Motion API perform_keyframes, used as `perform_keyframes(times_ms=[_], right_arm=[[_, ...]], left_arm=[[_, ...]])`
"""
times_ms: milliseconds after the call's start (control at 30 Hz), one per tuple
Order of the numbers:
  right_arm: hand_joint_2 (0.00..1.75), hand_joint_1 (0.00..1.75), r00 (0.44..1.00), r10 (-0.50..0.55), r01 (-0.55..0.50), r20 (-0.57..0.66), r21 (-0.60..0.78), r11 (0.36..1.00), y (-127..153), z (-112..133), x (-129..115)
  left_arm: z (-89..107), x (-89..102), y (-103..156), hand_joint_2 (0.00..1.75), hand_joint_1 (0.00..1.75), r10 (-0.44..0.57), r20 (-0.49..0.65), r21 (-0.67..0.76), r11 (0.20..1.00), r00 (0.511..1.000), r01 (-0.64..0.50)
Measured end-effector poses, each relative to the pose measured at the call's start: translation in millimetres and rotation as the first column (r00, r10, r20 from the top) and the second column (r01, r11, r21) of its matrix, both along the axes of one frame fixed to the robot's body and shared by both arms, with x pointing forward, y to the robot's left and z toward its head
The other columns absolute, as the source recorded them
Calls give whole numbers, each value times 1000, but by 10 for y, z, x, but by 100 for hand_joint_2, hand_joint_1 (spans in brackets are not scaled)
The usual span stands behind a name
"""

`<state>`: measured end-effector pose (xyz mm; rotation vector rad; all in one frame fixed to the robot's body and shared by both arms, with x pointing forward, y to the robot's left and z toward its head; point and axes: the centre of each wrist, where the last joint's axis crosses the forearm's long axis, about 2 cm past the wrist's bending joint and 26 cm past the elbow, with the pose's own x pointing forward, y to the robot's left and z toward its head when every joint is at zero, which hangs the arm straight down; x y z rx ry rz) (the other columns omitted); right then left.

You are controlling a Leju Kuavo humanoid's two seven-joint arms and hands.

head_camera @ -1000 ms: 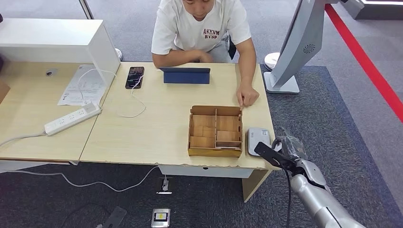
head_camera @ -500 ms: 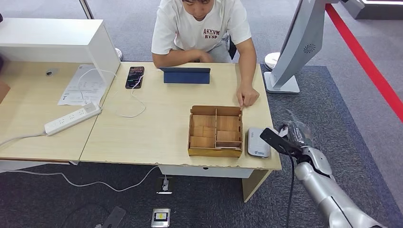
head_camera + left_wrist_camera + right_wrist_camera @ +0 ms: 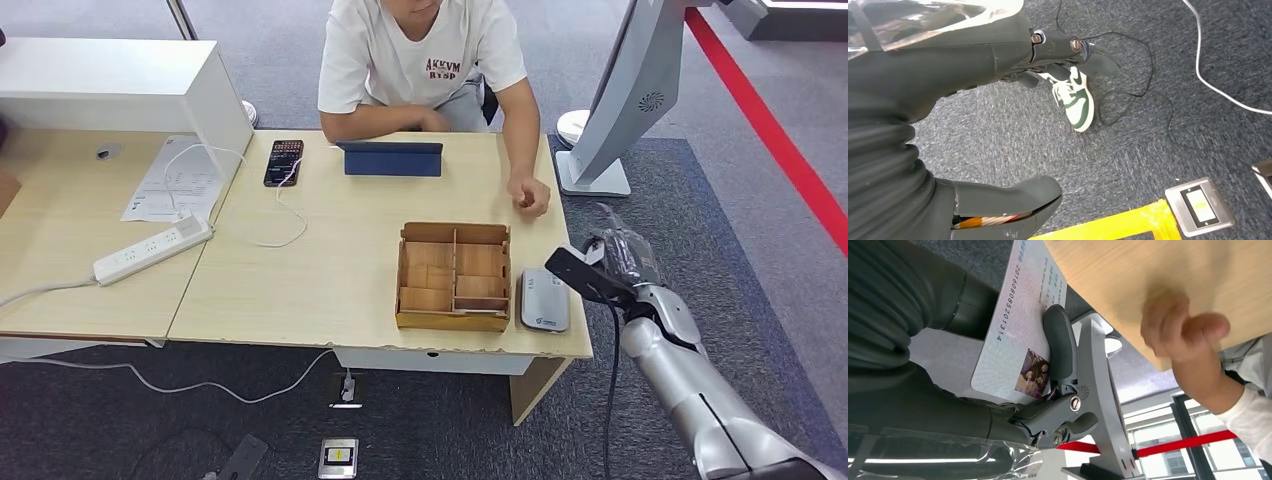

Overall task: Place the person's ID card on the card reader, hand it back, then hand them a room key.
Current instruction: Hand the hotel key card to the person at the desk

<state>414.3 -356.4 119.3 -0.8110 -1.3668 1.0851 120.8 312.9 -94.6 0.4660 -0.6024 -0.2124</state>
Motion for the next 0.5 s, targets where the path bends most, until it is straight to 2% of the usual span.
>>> perform_keyframes(times_ms=[500], right_arm=[[175,175,991,54,-57,-120,-25,998,225,-296,-191]], left_arm=[[-3,-9,0,175,0,21,-7,-7,1000,1000,-21]])
